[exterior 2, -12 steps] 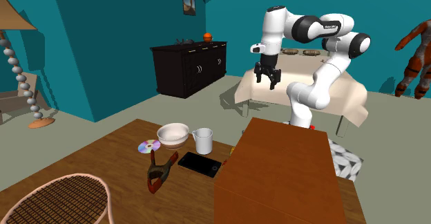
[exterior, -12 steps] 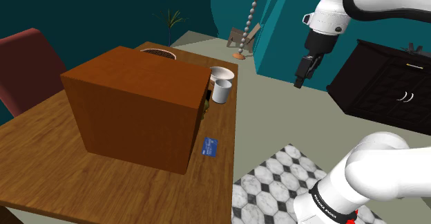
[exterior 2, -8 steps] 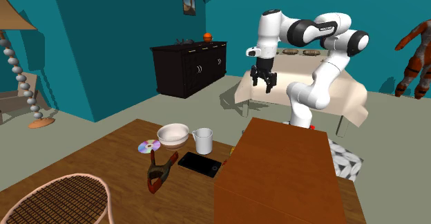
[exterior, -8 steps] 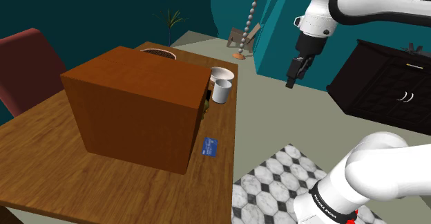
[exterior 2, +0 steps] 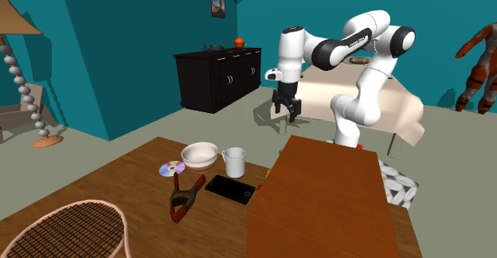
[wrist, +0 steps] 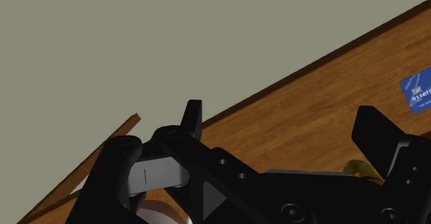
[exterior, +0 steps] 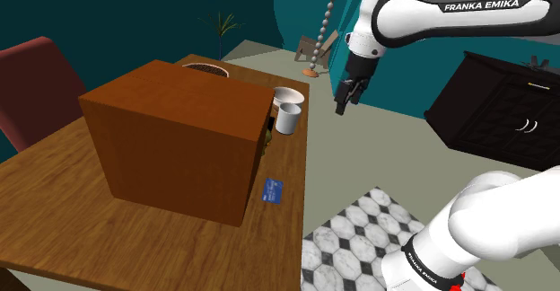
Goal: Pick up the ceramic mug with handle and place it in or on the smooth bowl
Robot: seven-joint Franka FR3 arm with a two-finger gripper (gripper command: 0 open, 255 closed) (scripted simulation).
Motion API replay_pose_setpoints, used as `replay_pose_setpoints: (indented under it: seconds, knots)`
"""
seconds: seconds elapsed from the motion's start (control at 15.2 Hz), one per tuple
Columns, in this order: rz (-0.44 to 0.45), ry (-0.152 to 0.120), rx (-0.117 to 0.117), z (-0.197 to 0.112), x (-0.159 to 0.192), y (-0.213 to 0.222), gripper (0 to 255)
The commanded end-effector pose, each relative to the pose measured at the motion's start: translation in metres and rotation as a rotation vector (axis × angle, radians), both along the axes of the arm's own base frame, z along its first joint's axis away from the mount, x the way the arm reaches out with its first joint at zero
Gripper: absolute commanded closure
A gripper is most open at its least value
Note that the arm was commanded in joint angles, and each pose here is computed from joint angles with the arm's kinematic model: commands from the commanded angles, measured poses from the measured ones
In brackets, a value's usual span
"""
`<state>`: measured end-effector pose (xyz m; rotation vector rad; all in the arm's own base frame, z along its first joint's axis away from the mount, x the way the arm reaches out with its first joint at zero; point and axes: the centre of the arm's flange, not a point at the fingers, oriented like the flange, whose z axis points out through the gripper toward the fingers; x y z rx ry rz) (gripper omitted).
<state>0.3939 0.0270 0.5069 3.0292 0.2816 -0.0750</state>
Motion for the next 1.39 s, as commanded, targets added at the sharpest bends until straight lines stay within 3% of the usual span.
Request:
replay_pose_setpoints:
  seconds: [0.0, 1.06, 1.32]
  knots:
    - [0.004, -0.005, 0.004, -0.016, 0.025, 0.001, 0]
    - [0.038, -0.037, 0.034, -0.117, 0.201, 0.032, 0]
    - [0.039, -0.038, 0.035, -0.135, 0.206, 0.032, 0]
